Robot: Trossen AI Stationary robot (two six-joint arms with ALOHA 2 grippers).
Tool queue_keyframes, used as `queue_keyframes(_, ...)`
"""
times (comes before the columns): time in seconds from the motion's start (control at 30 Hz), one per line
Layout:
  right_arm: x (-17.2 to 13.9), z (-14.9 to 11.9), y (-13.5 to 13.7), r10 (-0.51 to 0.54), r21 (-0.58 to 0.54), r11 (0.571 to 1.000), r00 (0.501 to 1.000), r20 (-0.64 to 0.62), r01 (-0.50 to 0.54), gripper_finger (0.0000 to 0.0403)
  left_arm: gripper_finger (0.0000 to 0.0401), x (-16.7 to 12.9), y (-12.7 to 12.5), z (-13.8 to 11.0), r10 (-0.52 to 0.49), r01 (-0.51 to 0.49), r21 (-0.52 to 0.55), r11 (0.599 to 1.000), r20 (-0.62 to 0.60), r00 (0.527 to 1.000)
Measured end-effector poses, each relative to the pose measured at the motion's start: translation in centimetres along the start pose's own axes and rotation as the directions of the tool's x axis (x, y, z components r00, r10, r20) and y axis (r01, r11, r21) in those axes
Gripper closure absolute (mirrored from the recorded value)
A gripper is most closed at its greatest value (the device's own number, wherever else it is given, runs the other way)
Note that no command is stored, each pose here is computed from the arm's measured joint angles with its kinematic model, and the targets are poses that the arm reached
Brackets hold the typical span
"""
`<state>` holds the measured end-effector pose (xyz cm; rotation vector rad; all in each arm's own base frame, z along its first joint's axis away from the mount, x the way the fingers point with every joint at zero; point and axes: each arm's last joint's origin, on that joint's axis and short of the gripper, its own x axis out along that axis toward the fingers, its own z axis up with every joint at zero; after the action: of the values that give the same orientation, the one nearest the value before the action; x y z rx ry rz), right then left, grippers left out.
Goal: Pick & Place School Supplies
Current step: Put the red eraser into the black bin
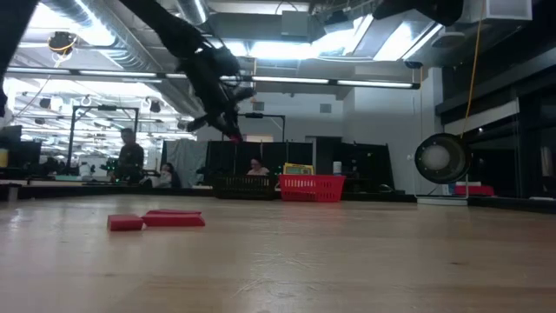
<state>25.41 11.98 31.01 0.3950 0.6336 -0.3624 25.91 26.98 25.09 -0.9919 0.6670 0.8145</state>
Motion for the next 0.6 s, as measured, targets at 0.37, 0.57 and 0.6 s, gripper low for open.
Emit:
queue_keyframes(0.37, -0.8, -0.5, -0.3, -0.049, 0.041, 0.998, 0.999, 0.007, 0.049, 0.0262, 0.0387, 5.1, 1.4, 0.0, 0.158, -0.166, -0.112, 0.98, -0.079, 0.984)
queue_keyframes(0.57, -1.1, -1.0, -0.2, -0.065, 0.052, 0.997, 0.998, 0.005, 0.065, 0.0262, 0.0387, 5.9, 1.6, -0.3, 0.19, -0.2, -0.132, 0.971, -0.086, 0.978)
queue_keyframes(0.6, -1.1, -1.1, -0.2, -0.067, 0.056, 0.996, 0.998, 0.004, 0.067, 0.0262, 0.0387, 5.9, 1.6, -0.3, 0.198, -0.207, -0.131, 0.969, -0.079, 0.977)
